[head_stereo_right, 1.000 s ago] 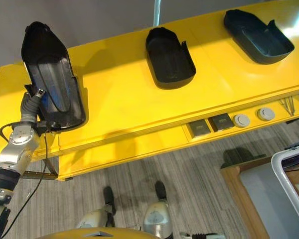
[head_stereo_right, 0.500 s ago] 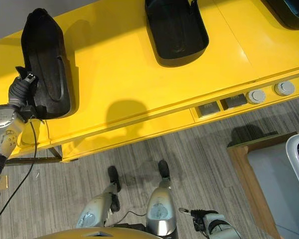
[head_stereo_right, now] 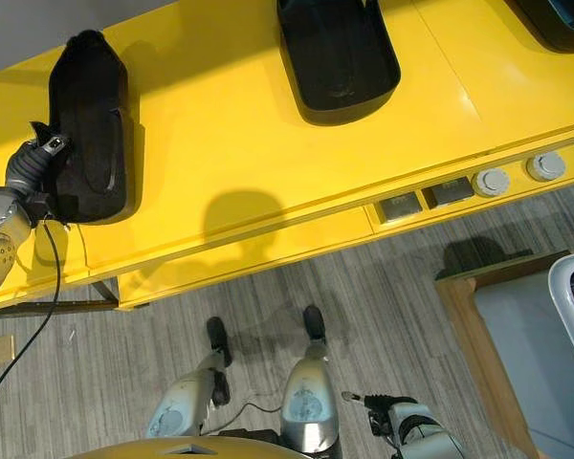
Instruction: Move parts from the plastic box to the shelf.
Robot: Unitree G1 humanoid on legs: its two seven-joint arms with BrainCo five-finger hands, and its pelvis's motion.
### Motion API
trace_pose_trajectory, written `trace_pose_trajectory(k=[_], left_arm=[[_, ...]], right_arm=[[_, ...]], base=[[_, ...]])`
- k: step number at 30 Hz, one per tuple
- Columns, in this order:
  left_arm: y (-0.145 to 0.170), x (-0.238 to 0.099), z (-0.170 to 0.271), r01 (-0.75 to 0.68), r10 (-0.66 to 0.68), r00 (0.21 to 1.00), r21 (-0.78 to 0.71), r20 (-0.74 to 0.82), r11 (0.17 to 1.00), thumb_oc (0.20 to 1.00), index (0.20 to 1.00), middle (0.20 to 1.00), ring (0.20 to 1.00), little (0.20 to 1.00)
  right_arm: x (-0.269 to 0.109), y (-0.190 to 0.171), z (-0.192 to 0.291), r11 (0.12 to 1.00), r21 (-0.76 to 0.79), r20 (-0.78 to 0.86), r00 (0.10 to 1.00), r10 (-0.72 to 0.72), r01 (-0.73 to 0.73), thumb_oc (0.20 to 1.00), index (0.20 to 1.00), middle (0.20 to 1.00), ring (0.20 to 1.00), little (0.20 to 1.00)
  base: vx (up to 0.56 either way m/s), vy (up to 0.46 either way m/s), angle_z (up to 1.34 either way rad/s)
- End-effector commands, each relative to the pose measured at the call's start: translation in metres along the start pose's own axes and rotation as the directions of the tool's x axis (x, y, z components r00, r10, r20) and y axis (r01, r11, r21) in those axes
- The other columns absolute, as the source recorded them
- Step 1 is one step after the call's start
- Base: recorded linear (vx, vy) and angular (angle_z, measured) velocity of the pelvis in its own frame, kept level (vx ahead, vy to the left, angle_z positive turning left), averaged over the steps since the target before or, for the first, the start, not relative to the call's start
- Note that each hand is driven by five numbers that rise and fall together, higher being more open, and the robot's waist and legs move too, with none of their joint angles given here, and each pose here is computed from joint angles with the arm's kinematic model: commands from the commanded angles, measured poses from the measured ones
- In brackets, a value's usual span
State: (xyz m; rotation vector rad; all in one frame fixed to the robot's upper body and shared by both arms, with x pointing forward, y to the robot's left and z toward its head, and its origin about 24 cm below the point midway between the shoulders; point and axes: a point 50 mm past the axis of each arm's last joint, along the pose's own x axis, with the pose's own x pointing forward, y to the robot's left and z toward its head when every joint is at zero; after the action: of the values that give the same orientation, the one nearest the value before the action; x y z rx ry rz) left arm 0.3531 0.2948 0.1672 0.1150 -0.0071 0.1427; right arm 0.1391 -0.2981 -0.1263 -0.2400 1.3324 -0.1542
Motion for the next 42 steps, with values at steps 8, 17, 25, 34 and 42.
trace_pose_trajectory(k=[8,17,25,34,42], left_arm=[[-0.016,0.000,-0.032,-0.123,0.110,0.986,-0.098,-0.129,0.988,1.000,1.000,1.000,1.000,1.000],[-0.033,-0.010,-0.075,-0.139,0.150,0.949,0.061,-0.278,0.988,1.000,1.000,1.000,1.000,1.000],[0.006,-0.011,-0.064,-0.199,0.283,0.933,0.341,-0.220,0.919,1.000,1.000,1.000,1.000,1.000],[0.004,-0.013,0.057,-0.306,0.201,0.897,0.226,0.394,0.925,1.000,1.000,1.000,1.000,1.000],[-0.066,-0.068,0.063,0.133,-0.178,0.774,0.118,0.608,0.984,0.341,0.341,0.341,0.341,0.341]], right_arm=[[0.002,0.017,-0.005,0.998,0.031,-0.018,0.998,0.052,-0.052,1.000,1.000,1.000,1.000,1.000],[0.004,0.033,-0.024,0.997,0.027,-0.070,0.995,0.075,-0.073,1.000,1.000,1.000,1.000,1.000],[0.004,0.028,-0.048,0.998,0.032,-0.140,0.988,0.066,-0.062,1.000,1.000,1.000,1.000,1.000],[0.004,0.038,-0.067,0.994,0.048,-0.203,0.973,0.110,-0.103,1.000,1.000,1.000,1.000,1.000],[0.005,0.060,-0.064,0.984,0.090,-0.201,0.964,0.172,-0.157,1.000,1.000,1.000,1.000,1.000]], base=[[-0.01,-0.037,0.06],[0.06,-0.033,0.01],[0.07,0.007,0.02],[0.01,-0.018,0.06],[0.03,-0.024,0.10]])
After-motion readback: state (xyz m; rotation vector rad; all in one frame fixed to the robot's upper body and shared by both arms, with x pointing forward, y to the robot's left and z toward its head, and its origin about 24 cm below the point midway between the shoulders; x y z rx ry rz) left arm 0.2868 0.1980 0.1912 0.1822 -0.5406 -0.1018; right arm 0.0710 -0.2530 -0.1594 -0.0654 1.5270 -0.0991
